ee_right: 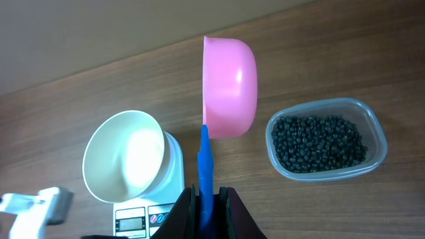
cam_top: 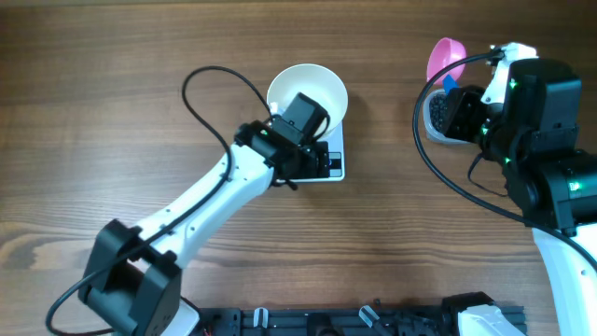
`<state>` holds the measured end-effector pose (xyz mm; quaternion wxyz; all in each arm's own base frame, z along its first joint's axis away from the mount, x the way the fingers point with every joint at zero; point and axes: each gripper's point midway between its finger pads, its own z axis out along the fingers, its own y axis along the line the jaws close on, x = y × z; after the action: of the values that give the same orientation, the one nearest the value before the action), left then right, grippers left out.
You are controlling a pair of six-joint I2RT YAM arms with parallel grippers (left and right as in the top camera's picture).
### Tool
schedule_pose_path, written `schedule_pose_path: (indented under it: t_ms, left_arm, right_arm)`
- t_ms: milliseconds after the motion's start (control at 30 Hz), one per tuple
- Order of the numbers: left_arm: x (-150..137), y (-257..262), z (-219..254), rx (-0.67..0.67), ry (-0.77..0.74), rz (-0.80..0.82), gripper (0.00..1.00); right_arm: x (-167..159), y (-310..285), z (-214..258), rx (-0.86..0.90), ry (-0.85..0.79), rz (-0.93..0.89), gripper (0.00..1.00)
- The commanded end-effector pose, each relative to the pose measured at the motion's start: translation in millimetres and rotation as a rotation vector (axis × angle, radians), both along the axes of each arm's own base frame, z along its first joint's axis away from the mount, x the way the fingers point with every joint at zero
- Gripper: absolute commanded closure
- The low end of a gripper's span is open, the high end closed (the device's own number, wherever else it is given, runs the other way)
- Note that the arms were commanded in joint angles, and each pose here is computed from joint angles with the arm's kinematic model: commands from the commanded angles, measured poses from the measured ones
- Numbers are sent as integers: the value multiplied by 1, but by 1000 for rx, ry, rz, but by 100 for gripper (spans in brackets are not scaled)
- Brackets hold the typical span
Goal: Scoop item into bowl and weigh 150g on scale
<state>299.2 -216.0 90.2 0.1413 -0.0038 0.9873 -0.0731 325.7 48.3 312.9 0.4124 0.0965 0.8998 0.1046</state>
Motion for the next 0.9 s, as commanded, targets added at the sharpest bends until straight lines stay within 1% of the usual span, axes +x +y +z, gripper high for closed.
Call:
schedule_pose_path:
  t_ms: [0,133,233,400,567,867]
  left_arm:
    - [-15,12,-36,64,33,47,0]
    - [-15,14,-52,54,10,63,0]
    - [-7,18,-53,61,-36,115,0]
    - [8,11,-48,31,-104,116,0]
    - [10,17,-56,71,-114,128,0]
    - [11,16,-71,83,-98,126,0]
  right_arm:
    - [2,1,3,11,-6,1,96]
    - [2,1,3,11,-6,0,96]
    - [2,1,3,12,-6,0,96]
    - [2,1,3,12,-5,0,96]
    - [2,1,3,11,-3,0,96]
    - [2,1,3,12,-3,0,96]
